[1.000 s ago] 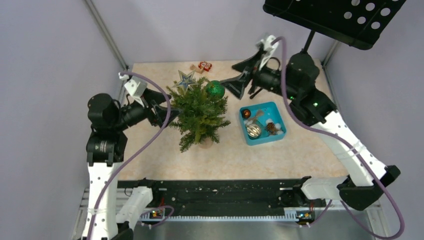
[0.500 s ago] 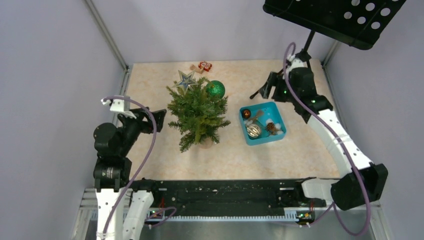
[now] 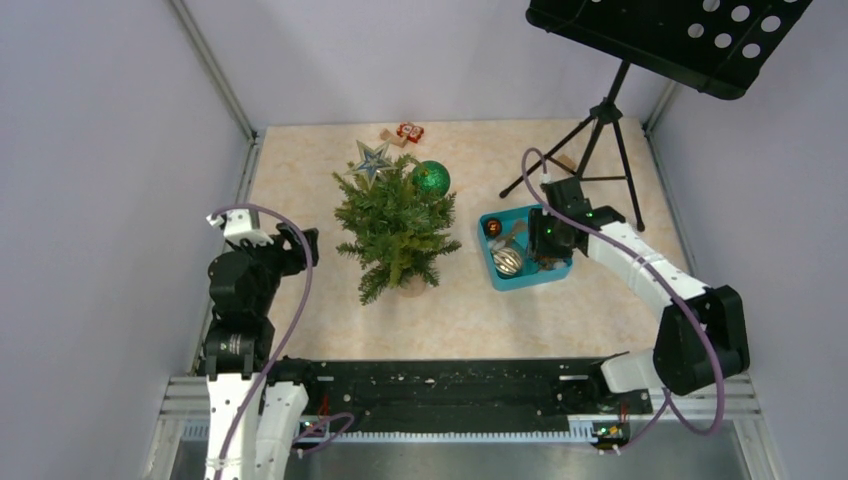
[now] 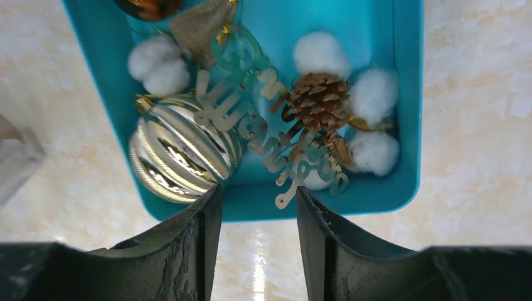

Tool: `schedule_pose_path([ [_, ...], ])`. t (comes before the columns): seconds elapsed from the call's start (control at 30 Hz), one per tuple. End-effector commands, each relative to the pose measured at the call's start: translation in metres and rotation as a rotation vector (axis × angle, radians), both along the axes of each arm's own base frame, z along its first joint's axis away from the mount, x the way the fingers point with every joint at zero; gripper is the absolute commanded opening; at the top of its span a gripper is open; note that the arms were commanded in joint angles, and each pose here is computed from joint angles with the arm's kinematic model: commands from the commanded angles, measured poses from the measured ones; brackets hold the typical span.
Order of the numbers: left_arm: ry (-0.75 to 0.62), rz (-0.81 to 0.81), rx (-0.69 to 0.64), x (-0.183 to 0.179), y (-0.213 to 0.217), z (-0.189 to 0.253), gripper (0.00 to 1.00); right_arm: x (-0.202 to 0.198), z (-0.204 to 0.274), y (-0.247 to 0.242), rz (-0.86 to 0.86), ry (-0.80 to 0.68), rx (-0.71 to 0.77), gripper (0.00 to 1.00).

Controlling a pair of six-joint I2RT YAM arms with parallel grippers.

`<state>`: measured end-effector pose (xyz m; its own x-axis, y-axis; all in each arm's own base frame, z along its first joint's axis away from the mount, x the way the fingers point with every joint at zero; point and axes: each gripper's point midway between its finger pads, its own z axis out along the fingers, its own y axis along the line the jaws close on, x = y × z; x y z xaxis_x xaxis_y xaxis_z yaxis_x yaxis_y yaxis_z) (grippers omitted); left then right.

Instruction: Decorate the small christmas tree

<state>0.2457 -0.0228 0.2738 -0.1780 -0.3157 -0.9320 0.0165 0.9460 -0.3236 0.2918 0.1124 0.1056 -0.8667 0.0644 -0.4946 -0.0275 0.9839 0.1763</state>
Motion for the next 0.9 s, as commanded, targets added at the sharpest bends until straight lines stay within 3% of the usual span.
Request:
schedule_pose_path([
  [0.0, -0.085, 0.016, 0.000, 0.003, 0.003, 0.020, 0.76, -0.002, -0.017, -0.011, -0.007, 0.015, -0.123, 0.47],
  [0.5, -0.112, 0.012, 0.000, 0.004, 0.003, 0.026, 0.75, 0.012, -0.048, -0.001, 0.098, 0.001, -0.139, 0.42],
  [0.73, -0.118, -0.005, 0.001, 0.005, 0.000, 0.029, 0.75, 0.013, -0.043, -0.001, 0.130, -0.003, -0.150, 0.03],
  [0.87, -0.126, -0.012, 0.014, 0.005, 0.000, 0.033, 0.75, 0.016, -0.019, 0.001, 0.148, -0.045, -0.142, 0.00],
])
